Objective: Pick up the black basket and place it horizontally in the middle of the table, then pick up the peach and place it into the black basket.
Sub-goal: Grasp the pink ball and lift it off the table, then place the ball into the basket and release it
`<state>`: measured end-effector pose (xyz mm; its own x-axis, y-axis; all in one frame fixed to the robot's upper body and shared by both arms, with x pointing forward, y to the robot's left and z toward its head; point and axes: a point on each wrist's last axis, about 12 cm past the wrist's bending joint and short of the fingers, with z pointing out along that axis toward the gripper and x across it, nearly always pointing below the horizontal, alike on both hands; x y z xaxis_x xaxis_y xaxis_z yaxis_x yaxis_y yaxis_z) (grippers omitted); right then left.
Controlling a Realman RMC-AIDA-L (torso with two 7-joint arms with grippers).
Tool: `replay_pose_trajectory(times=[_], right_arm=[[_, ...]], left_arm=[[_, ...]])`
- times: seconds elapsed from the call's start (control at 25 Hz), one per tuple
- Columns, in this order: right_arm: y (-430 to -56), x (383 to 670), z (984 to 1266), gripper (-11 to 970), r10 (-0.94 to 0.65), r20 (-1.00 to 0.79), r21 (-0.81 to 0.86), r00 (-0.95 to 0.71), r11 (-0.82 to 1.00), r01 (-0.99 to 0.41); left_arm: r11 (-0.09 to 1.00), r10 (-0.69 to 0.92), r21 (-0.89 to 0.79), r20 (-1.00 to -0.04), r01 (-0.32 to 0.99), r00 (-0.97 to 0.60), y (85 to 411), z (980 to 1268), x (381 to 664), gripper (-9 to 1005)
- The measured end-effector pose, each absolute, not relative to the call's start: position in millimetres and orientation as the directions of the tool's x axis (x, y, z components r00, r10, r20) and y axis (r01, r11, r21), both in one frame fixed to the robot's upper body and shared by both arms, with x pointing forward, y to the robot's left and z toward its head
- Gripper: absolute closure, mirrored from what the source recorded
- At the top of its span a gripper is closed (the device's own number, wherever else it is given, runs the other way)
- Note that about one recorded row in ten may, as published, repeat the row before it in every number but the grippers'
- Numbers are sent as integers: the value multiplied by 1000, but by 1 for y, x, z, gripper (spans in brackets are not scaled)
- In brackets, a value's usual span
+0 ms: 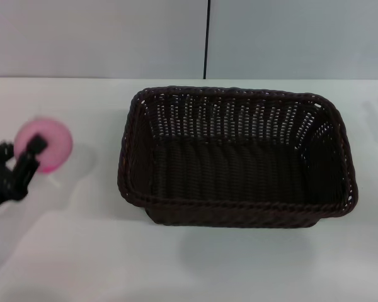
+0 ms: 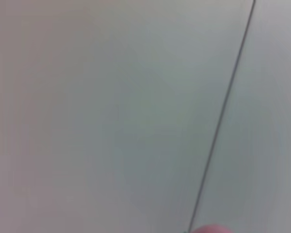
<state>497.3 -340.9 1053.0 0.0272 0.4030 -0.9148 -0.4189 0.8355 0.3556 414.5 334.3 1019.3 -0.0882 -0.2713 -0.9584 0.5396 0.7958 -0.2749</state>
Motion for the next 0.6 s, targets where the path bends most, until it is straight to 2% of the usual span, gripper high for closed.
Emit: replay_pose_trajectory(times=[0.08, 0.12, 0.24, 0.32, 0.44, 0.6], right_arm=[[-340, 496, 1052, 565, 407, -913, 361, 22, 834, -418], [-340, 496, 1051, 565, 408, -913, 363, 21, 833, -417], [-338, 495, 1050, 566, 414, -910, 371, 16, 831, -416], [-338, 494, 1049, 566, 418, -909, 376, 13, 829, -414], [-338, 493, 1047, 566, 421, -907, 380, 9, 829, -410], [-337, 492, 1046, 566, 425, -905, 387, 4, 827, -407]], left_arm=[[796, -271, -275, -958, 540, -88, 334, 1019, 415, 768], [740, -337, -276, -941, 614, -18, 320, 1034, 431, 779], [709, -359, -278, -933, 648, -7, 311, 1039, 441, 791], [695, -366, -279, -931, 663, -8, 307, 1041, 445, 799], [581, -354, -261, -934, 771, -49, 275, 1047, 466, 811], [540, -324, -255, -942, 802, -81, 263, 1047, 474, 831]])
